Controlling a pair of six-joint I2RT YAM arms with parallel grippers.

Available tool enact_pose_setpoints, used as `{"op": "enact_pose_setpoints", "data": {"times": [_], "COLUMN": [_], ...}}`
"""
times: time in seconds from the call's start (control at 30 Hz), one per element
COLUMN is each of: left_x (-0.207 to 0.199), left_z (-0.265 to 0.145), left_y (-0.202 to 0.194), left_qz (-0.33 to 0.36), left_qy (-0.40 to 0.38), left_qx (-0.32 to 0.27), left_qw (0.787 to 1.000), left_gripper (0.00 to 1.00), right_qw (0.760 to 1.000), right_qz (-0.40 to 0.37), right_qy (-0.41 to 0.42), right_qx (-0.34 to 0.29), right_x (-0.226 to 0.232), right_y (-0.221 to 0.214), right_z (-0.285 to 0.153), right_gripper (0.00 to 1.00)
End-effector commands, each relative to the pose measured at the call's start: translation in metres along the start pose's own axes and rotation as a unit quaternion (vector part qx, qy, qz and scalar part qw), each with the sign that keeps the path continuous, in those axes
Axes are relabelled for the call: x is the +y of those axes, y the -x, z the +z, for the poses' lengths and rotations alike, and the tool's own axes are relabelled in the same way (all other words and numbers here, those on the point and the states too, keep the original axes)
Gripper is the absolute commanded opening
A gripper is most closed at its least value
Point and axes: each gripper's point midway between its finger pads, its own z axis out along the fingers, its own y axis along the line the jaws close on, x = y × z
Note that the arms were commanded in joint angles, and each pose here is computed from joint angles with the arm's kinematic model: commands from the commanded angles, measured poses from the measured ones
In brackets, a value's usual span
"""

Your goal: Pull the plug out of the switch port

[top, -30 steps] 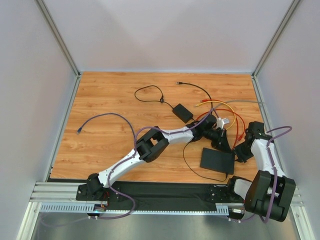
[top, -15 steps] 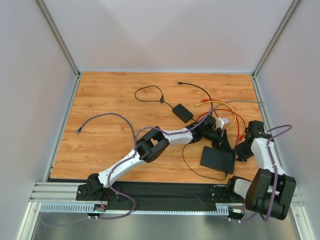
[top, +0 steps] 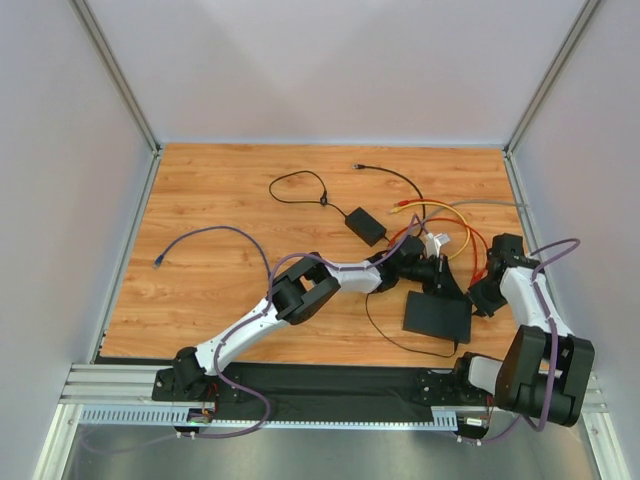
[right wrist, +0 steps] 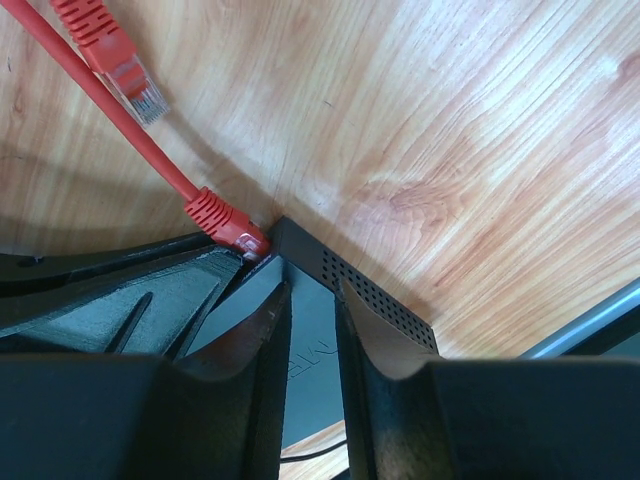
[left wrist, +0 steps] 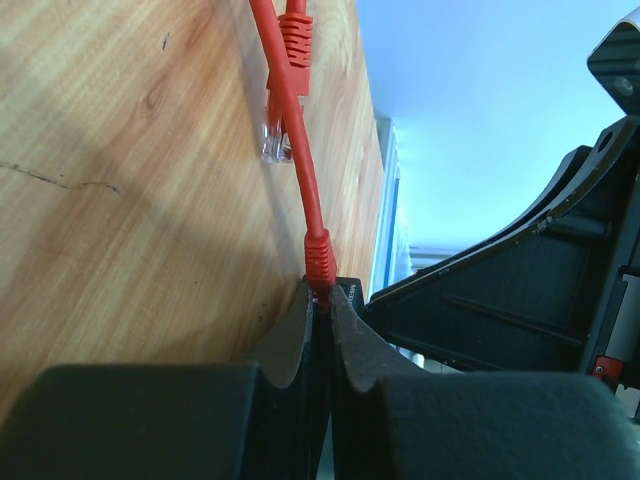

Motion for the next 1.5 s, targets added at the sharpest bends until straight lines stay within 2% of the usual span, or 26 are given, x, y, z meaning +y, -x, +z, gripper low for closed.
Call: {"op": "enact_pose_setpoints", "data": {"times": [0.0, 0.13, 0.27, 0.3, 0.4, 0.5, 0.53, 0.63, 0.77, 1.1, 1.3, 1.43, 1.47], "left_x": [-0.01, -0.012, -0.008, -0.011, -0.009, -0.007, -0.007, -0.018, -0.015, 0.01, 0.015, -0.003, -0.008], "left_z": [-0.006, -0.011, -0.019, -0.02, -0.029, -0.037, -0.038, -0.037, -0.036, -0.041, -0.064, -0.062, -0.06], "left_y": [0.04, 0.046, 0.053, 0.055, 0.066, 0.07, 0.07, 0.064, 0.048, -0.011, -0.02, -0.014, -0.014], "left_qz": [-0.032, -0.023, -0.065, -0.097, -0.107, -0.087, -0.06, -0.016, 0.004, 0.006, 0.002, 0.038, 0.043], "left_qy": [-0.004, 0.003, -0.04, -0.053, -0.066, -0.033, -0.023, -0.009, 0.03, 0.105, 0.129, 0.117, 0.108], "left_qx": [-0.072, -0.069, -0.086, -0.083, -0.1, -0.108, -0.106, -0.08, -0.064, -0.005, -0.044, -0.038, -0.036], "left_qw": [0.997, 0.997, 0.993, 0.99, 0.987, 0.99, 0.992, 0.997, 0.997, 0.994, 0.991, 0.992, 0.993], "left_gripper": [0.0, 0.0, 0.0, 0.0, 0.0, 0.0, 0.0, 0.0, 0.0, 0.0, 0.0, 0.0, 0.03], "right_qw": [0.996, 0.995, 0.993, 0.993, 0.993, 0.993, 0.993, 0.995, 0.998, 0.999, 0.999, 0.998, 0.998], "right_qz": [-0.018, -0.024, -0.031, -0.03, -0.03, -0.03, -0.031, -0.027, -0.024, -0.008, -0.004, -0.001, -0.001], "right_qy": [-0.063, -0.065, -0.075, -0.076, -0.075, -0.076, -0.075, -0.065, -0.04, -0.015, -0.022, -0.021, -0.02], "right_qx": [0.066, 0.073, 0.082, 0.083, 0.084, 0.082, 0.081, 0.073, 0.043, 0.031, 0.05, 0.06, 0.059], "right_x": [-0.028, -0.028, -0.029, -0.029, -0.029, -0.029, -0.029, -0.027, -0.019, -0.014, -0.016, -0.016, -0.016], "right_y": [-0.036, -0.039, -0.042, -0.043, -0.045, -0.044, -0.043, -0.042, -0.03, -0.029, -0.038, -0.043, -0.043], "right_z": [0.019, 0.021, 0.023, 0.024, 0.025, 0.025, 0.025, 0.021, 0.01, 0.004, 0.011, 0.014, 0.014], "right_gripper": [0.25, 0.25, 0.25, 0.25, 0.25, 0.25, 0.25, 0.25, 0.26, 0.27, 0.27, 0.27, 0.27]}}
